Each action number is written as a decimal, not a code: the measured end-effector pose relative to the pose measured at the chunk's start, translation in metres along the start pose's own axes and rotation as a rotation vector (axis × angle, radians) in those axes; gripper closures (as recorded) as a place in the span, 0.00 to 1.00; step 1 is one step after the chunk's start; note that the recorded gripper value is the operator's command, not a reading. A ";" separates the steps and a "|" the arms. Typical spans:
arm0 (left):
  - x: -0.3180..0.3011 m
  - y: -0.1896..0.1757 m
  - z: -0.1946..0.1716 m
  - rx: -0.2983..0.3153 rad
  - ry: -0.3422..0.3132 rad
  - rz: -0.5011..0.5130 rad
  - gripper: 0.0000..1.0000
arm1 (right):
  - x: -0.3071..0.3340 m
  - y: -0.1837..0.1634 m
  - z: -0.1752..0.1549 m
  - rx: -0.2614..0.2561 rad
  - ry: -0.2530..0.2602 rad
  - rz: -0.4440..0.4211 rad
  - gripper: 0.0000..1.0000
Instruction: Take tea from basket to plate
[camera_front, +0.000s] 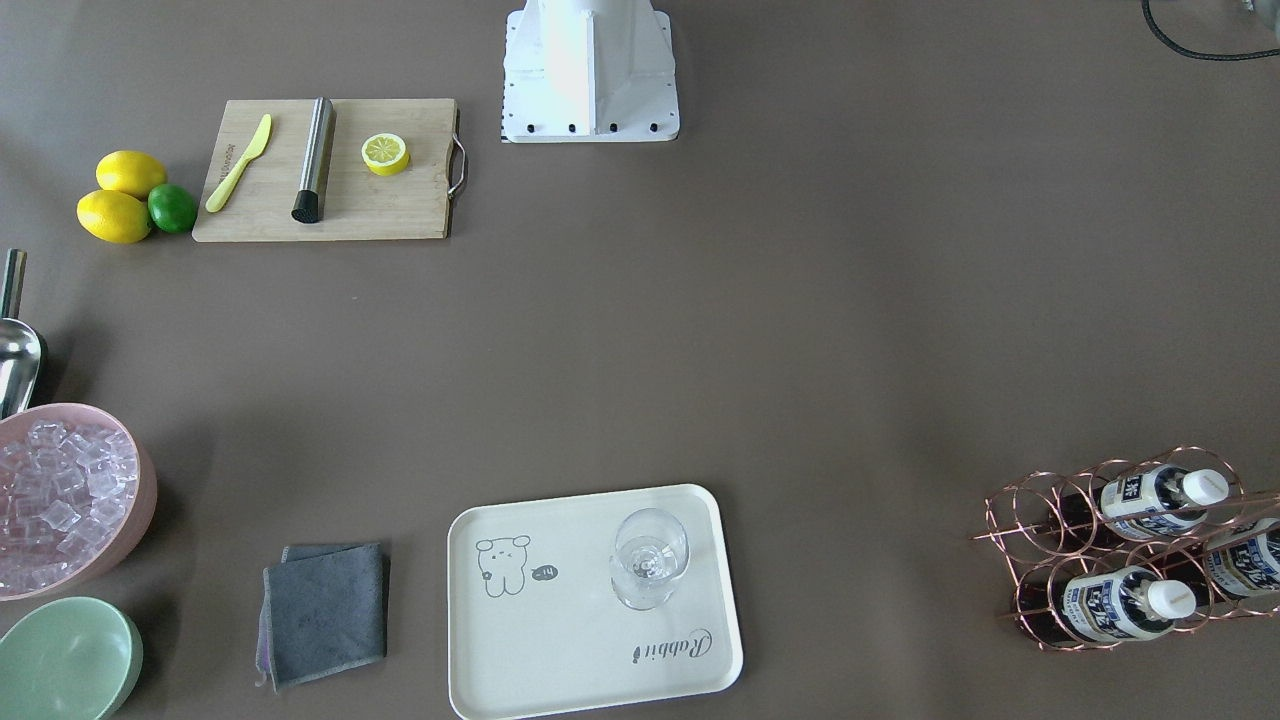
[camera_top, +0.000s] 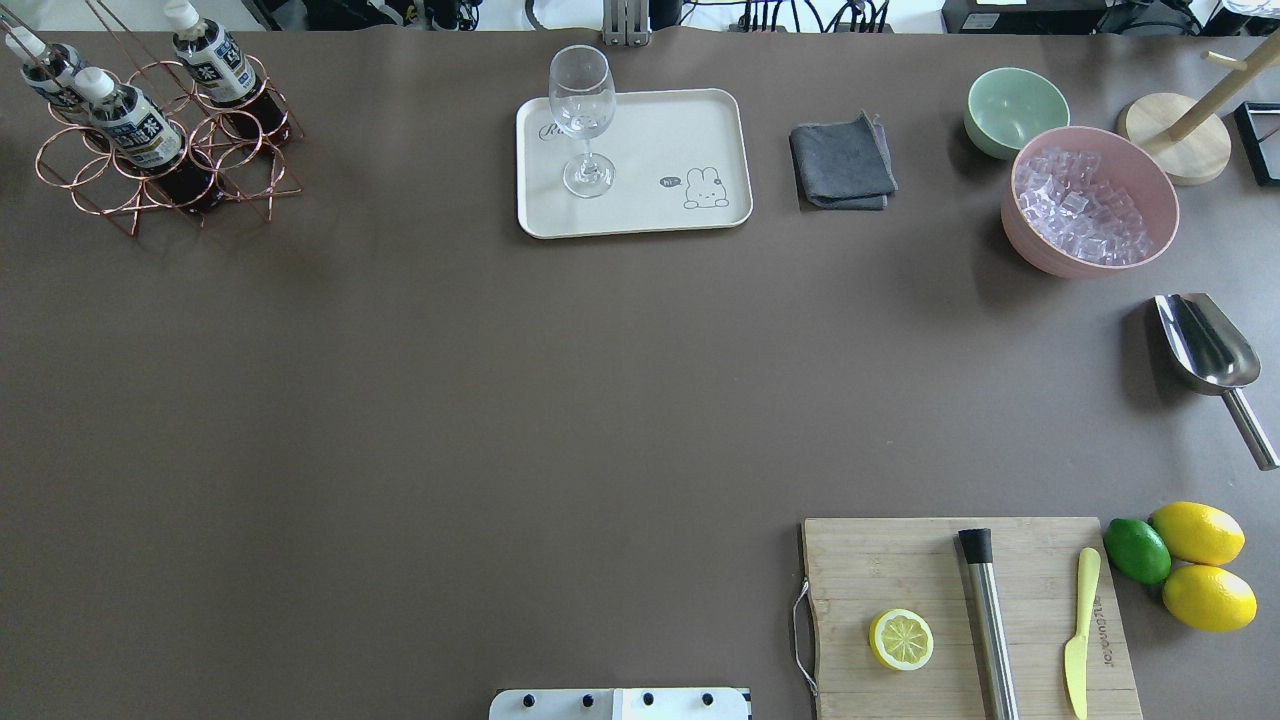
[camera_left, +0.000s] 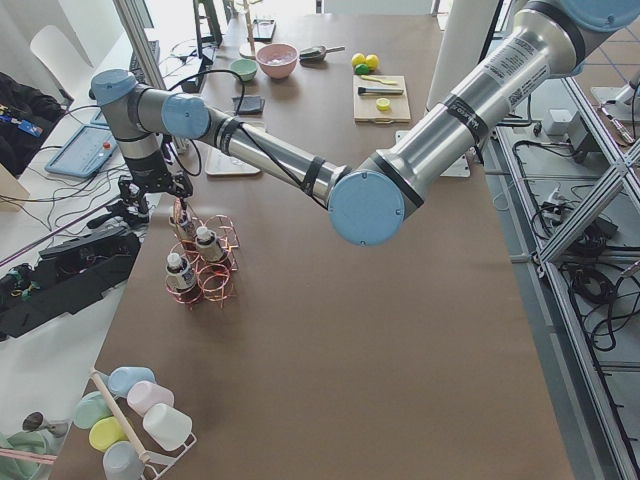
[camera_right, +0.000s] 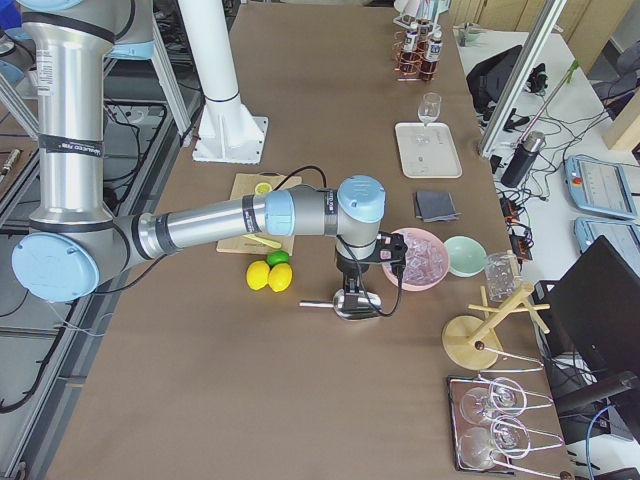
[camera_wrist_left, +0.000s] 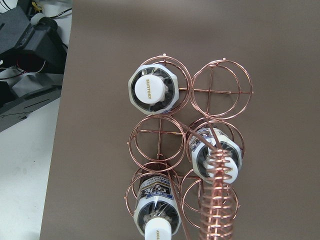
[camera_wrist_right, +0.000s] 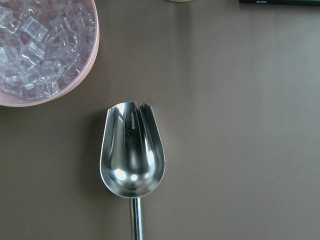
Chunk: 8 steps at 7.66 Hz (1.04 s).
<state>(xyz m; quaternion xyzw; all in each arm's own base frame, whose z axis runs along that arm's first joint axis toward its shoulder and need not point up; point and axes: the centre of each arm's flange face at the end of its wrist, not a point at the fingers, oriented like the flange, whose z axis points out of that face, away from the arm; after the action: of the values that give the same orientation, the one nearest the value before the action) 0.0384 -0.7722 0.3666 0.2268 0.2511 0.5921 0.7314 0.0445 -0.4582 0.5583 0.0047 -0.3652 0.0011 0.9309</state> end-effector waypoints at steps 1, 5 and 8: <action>0.001 0.000 0.002 0.006 0.011 -0.005 0.02 | -0.001 -0.001 0.000 0.001 -0.001 -0.002 0.00; 0.005 -0.009 0.012 0.027 0.040 0.001 0.02 | -0.003 -0.002 0.002 -0.001 0.000 -0.010 0.00; 0.010 0.001 0.028 0.043 0.067 -0.007 0.02 | -0.002 -0.001 0.003 -0.003 0.001 -0.007 0.00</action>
<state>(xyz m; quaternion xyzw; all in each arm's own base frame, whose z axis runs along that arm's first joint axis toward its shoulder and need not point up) 0.0568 -0.7629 0.3878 0.2219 0.2890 0.5911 0.7197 0.0410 -0.4594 0.5588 0.0046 -0.3648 -0.0030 0.9311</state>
